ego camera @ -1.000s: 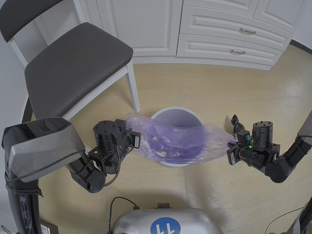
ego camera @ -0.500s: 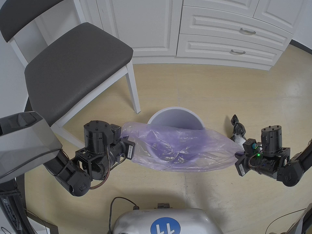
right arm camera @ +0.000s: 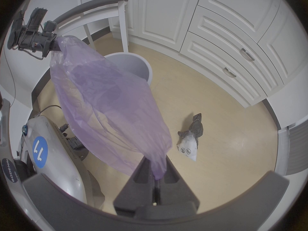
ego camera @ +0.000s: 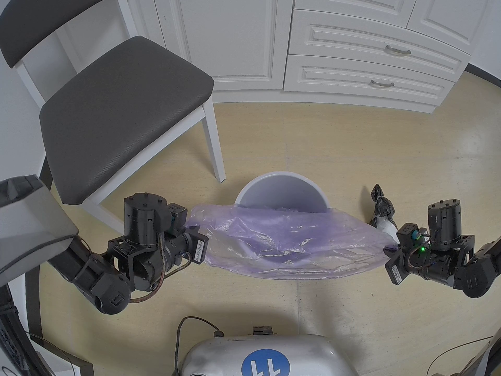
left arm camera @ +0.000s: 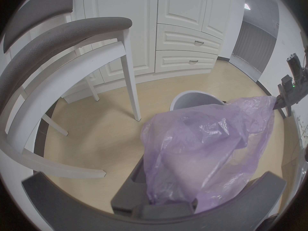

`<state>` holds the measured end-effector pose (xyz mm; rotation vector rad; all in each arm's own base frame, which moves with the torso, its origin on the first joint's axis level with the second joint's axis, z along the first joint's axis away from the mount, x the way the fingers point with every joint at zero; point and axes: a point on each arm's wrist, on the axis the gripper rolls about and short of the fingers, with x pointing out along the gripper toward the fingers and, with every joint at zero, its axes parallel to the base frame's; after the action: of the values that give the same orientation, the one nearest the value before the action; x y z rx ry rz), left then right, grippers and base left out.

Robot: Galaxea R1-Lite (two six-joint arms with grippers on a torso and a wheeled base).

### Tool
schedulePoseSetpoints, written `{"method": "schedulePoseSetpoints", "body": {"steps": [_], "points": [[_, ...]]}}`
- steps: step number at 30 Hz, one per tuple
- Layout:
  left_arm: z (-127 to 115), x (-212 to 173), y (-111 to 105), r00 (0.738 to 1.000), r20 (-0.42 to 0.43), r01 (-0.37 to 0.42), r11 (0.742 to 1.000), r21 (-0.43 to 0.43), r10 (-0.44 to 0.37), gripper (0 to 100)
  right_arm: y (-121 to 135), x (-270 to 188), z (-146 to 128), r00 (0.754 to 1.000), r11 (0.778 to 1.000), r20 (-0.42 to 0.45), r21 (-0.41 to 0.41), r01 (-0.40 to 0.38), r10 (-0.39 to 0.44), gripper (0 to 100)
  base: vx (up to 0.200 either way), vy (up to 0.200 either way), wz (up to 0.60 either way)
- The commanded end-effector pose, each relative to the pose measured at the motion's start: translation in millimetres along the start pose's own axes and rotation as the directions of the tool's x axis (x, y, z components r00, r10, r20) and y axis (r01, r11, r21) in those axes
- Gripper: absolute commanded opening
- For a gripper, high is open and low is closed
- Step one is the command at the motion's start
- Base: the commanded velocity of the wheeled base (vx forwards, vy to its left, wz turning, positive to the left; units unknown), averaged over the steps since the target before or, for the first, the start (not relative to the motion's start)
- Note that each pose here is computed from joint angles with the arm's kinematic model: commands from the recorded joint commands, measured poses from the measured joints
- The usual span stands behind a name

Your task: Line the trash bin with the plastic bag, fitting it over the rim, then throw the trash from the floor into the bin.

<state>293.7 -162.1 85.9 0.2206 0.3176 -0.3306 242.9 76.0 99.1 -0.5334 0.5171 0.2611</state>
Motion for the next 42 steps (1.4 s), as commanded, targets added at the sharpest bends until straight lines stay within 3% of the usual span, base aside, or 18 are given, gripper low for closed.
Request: {"method": "schedulePoseSetpoints", "body": {"steps": [1,12,16,22,25,27,31,38,42], "points": [[1.5,-0.2,4.8,1.0,0.004,0.004,1.0,-0.007,-0.003,0,-1.7,1.0,-2.6,1.0,1.0,-0.01,-0.018,-0.002,0.002,0,0.0,0.0,0.0],[-26.0,34.3,-4.9,0.997,-0.078,0.025,1.0,0.0,-0.025,0,8.3,32.3,-14.7,0.995,0.998,-0.093,-0.037,-0.047,0.043,0,0.0,0.0,0.0],[-31.8,50.1,-10.0,0.997,-0.069,0.018,1.0,-0.021,-0.019,0,14.1,45.8,-16.1,0.993,0.997,-0.106,-0.035,-0.062,0.058,0,0.0,0.0,0.0],[-37.7,67.7,-22.6,0.999,-0.02,0.033,0.997,-0.074,-0.035,0,23.2,67.3,-19.3,0.997,0.999,-0.057,0.0,-0.043,0.043,0,0.0,0.0,0.0],[-43.8,80.9,-45.7,0.998,0.016,0.058,0.991,-0.122,-0.056,0,31.0,79.9,-26.0,0.999,0.999,-0.038,-0.003,-0.039,0.039,0,0.0,0.0,0.0],[-43.8,81.1,-46.3,0.998,0.018,0.056,0.991,-0.124,-0.055,0,31.3,80.5,-26.5,0.998,0.999,-0.04,-0.003,-0.039,0.039,0,0.0,0.0,0.0],[-24.6,87.3,-42.5,0.992,0.124,0.03,0.979,-0.202,-0.005,0,32.9,85.1,-28.1,0.999,0.999,-0.033,0.001,-0.036,0.036,0,0.0,0.0,0.0],[5.6,77.5,-29.8,0.977,0.211,0.035,0.961,-0.274,0.024,0,26.3,77.3,-15.9,0.999,1.0,0.042,0.026,-0.012,0.011,0,0.0,0.0,0.0],[15.5,76.0,-11.7,0.972,0.228,0.007,0.957,-0.289,0.062,0,39.8,85.6,-3.9,0.986,0.993,0.165,0.115,-0.008,-0.011,0,0.0,0.0,0.0]]}}
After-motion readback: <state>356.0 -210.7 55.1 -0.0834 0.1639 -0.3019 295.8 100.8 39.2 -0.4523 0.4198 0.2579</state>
